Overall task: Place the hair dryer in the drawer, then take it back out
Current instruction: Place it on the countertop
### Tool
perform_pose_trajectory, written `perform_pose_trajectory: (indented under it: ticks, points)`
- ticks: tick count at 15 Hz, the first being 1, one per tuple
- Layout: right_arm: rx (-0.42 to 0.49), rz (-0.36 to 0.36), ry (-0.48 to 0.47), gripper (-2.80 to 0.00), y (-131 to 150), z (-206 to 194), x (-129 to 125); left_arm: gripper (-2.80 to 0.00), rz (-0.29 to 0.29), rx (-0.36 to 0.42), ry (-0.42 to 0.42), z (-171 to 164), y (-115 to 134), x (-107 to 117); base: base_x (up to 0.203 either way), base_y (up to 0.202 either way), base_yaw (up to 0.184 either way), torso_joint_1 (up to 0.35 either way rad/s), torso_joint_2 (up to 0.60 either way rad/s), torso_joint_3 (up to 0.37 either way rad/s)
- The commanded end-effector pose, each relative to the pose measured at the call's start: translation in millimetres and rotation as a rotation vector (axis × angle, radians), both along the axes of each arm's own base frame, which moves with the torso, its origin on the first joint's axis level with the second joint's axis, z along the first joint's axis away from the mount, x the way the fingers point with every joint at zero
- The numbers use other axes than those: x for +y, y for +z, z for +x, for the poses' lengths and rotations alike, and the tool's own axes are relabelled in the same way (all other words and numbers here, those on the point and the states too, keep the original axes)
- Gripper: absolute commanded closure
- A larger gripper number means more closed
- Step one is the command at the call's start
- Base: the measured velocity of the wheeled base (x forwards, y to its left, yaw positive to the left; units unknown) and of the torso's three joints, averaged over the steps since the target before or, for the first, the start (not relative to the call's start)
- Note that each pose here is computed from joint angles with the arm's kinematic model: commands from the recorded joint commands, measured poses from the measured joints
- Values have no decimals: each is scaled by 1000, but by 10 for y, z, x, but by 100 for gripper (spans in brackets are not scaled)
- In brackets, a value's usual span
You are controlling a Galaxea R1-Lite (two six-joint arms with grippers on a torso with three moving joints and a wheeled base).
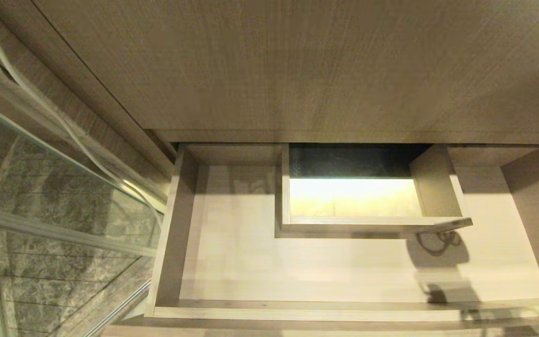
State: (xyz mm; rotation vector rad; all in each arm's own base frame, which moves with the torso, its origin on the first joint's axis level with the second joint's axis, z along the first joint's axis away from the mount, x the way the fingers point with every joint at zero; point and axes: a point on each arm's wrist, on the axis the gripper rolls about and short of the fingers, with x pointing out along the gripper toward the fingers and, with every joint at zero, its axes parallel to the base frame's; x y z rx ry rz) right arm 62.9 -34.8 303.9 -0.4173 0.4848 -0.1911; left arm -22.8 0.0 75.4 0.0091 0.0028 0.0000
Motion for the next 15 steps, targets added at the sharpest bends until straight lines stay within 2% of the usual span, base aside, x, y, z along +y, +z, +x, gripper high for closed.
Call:
perform_pose_trajectory:
  ticks: [1, 15]
  points:
    - [-7, -7, 2, 0, 19, 9, -6, 0, 0, 0, 0, 0, -2, 0, 0, 0, 0, 0, 0, 0]
    - [-58, -23, -7, 0, 56, -129, 83, 0, 0, 0, 0, 0, -1, 0, 0, 0, 0, 0, 0, 0]
